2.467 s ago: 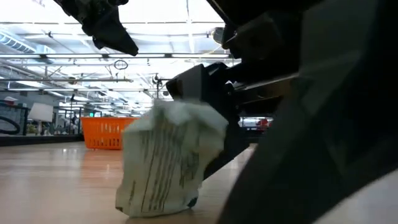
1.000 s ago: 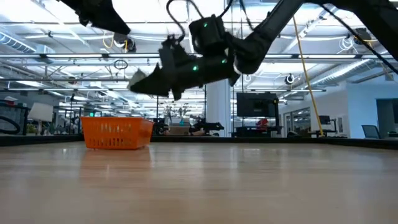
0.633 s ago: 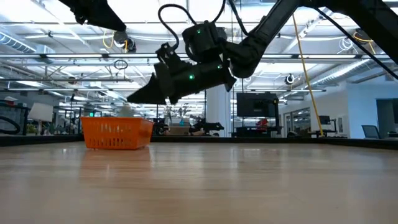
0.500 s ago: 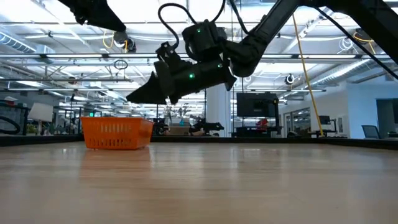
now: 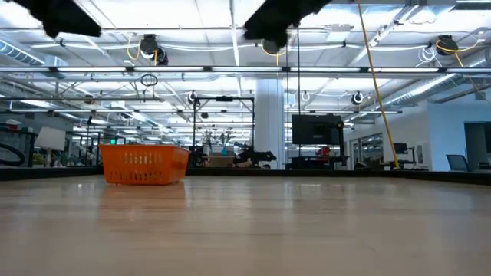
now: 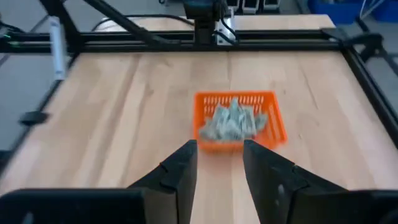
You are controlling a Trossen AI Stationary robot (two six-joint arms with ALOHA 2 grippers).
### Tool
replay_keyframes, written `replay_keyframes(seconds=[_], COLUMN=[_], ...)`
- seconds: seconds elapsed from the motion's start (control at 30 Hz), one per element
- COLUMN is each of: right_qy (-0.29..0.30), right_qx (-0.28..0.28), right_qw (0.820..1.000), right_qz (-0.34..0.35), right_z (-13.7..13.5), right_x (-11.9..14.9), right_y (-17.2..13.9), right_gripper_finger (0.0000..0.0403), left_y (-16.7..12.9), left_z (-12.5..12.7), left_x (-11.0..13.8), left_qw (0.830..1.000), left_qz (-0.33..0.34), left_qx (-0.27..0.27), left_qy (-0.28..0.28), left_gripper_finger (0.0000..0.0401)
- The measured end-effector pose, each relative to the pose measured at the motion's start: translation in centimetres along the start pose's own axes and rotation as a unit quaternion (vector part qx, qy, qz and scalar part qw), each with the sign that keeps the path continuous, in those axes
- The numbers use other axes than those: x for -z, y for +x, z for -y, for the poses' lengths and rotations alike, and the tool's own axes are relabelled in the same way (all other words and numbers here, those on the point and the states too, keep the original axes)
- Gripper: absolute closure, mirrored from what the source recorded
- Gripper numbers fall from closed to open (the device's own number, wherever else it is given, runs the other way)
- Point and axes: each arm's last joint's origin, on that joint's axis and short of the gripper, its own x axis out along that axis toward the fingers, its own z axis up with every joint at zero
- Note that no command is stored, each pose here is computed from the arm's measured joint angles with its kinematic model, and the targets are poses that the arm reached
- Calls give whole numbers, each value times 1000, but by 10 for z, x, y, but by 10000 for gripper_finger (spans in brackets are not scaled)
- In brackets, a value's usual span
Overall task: Pick and place Stevia / Truvia into bins
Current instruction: Return to Home Position
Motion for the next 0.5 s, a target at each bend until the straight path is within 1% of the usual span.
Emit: replay_keyframes(seconds=[0.13, 0.2, 0.27, 0.37, 0.43, 0.5], right_qy=[56, 81, 76, 70, 64, 56], right_qx=[-1, -5, -10, -16, -18, -27], right_qw=[998, 996, 997, 997, 996, 994], right_qz=[-31, -23, -1, 18, 55, 90], right_z=[-11, -19, -25, -33, -36, -38], right_x=[5, 12, 21, 51, 75, 103], right_y=[-57, -78, -96, -113, -117, -116], right_gripper_finger=[278, 277, 277, 277, 277, 277], left_y=[-21, -29, -30, -22, -9, 6], left_z=[-13, -15, -15, -11, -3, 5], left_x=[7, 9, 12, 18, 25, 35], left_qw=[995, 988, 982, 975, 971, 969], left_qz=[27, 46, 69, 123, 150, 156], left_qx=[90, 139, 171, 183, 185, 190], left_qy=[-34, -39, -34, -25, -19, -17], left_gripper_finger=[308, 308, 308, 308, 308, 308])
